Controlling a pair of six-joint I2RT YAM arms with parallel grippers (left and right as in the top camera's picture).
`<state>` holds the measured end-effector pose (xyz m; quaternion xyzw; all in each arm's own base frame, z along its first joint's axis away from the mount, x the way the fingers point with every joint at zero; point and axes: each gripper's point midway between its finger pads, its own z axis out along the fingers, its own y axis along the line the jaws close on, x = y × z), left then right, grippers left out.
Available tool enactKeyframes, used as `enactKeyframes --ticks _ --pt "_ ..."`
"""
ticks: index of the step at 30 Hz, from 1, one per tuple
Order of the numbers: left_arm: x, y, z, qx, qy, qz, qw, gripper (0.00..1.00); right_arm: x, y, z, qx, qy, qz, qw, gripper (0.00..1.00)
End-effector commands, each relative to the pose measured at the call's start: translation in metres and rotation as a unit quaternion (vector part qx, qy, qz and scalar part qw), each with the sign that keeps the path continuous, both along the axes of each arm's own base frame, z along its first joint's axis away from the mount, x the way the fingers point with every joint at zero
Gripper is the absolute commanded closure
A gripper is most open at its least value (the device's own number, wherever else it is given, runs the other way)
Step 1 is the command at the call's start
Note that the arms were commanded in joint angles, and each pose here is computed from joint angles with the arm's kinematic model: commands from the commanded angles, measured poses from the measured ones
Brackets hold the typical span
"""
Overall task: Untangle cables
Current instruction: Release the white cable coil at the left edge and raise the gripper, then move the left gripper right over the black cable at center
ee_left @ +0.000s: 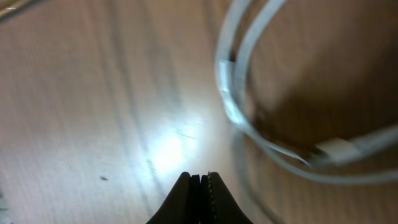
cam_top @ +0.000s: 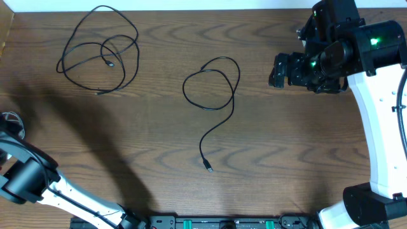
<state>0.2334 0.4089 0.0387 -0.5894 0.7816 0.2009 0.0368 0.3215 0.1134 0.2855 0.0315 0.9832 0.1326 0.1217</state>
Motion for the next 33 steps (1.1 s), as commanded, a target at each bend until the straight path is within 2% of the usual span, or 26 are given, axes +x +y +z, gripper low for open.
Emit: enactKeyframes --ticks 1,6,10,13,16,19,21,23,27,29,30,31,33 --pt "-0.007 0.007 0.002 0.019 0.010 0.018 1.000 0.92 -0.002 0.001 0.004 -0.002 -0.007 0.007 1.000 0.01" --pt "0.017 0.008 0.031 0.040 -0.038 0.002 0.998 0.92 -0.002 0.001 0.003 -0.002 -0.007 0.007 1.000 0.01" --pt "0.055 -0.009 0.063 0.022 -0.138 -0.033 0.990 0.92 -0.002 0.001 0.004 -0.002 -0.007 0.007 1.000 0.01" --pt "0.078 -0.025 0.089 0.004 -0.222 -0.023 0.975 0.92 -0.002 0.001 0.003 -0.002 -0.007 0.007 1.000 0.01" --pt "0.103 -0.049 0.113 -0.039 -0.305 -0.026 0.951 0.92 -0.002 0.001 0.004 -0.002 -0.007 0.007 1.000 0.01" --pt "0.137 -0.088 0.135 -0.117 -0.387 -0.076 0.911 0.92 -0.002 0.001 0.004 -0.002 -0.007 0.007 1.000 0.01" --pt "0.157 -0.122 0.146 -0.184 -0.432 -0.111 0.876 0.92 -0.002 0.001 0.004 -0.002 -0.007 0.007 1.000 0.01" --pt "0.172 -0.161 0.154 -0.254 -0.455 -0.138 0.842 0.84 -0.002 0.001 0.004 -0.002 -0.007 0.007 1.000 0.01" --pt "0.200 -0.253 0.168 -0.363 -0.472 -0.241 0.766 0.49 -0.002 0.001 0.004 -0.002 -0.007 0.007 1.000 0.01" --pt "0.204 -0.299 0.162 -0.398 -0.441 -0.276 0.756 0.33 -0.002 0.001 0.004 -0.002 -0.007 0.007 1.000 0.01" --pt "0.205 -0.319 0.158 -0.407 -0.423 -0.294 0.755 0.31 -0.002 0.001 0.004 -0.002 -0.007 0.007 1.000 0.01" --pt "0.204 -0.346 0.149 -0.414 -0.389 -0.316 0.760 0.30 -0.002 0.001 0.004 -0.002 -0.007 0.007 1.000 0.01" --pt "0.201 -0.388 0.125 -0.388 -0.305 -0.357 0.793 0.30 -0.002 0.001 0.004 -0.002 -0.007 0.007 1.000 0.01"
